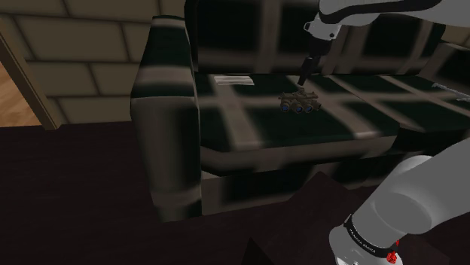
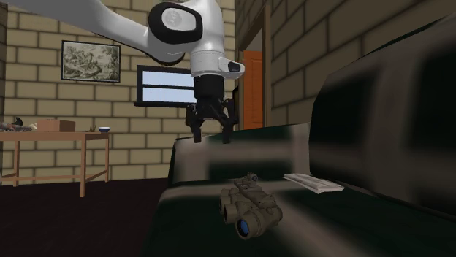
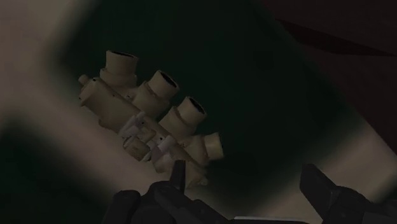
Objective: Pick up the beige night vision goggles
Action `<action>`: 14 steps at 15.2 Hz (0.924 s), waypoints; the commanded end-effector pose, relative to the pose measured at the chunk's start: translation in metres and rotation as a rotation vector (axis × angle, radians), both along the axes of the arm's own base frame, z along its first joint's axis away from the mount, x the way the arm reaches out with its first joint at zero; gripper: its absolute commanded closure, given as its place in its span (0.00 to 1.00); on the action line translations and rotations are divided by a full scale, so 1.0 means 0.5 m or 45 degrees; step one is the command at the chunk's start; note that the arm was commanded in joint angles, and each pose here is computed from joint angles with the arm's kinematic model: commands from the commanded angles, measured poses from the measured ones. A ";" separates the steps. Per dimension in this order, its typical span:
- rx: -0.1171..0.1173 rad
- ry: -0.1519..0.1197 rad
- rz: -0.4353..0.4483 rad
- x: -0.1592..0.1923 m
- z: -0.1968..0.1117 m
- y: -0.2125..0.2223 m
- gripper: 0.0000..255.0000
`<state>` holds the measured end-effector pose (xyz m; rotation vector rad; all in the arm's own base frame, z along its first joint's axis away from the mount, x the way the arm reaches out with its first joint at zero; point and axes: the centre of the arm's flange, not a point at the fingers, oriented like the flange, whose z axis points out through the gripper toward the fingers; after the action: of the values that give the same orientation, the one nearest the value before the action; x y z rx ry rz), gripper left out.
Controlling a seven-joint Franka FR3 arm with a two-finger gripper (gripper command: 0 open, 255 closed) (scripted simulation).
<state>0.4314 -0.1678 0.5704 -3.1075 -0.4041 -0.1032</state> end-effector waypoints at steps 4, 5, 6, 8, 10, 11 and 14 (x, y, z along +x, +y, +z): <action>-0.025 0.046 0.045 0.063 -0.042 -0.116 0.00; -0.029 0.055 0.054 0.076 -0.051 -0.138 0.00; -0.034 0.064 0.062 0.089 -0.059 -0.159 0.00; -0.039 0.074 0.072 0.104 -0.068 -0.182 0.00; -0.039 0.074 0.072 0.103 -0.089 -0.182 0.00; -0.039 0.074 0.072 0.104 -0.099 -0.182 0.00; -0.039 0.074 0.072 0.104 -0.131 -0.182 0.00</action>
<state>0.4832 -0.2590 0.5097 -3.1169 -0.4955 -0.0056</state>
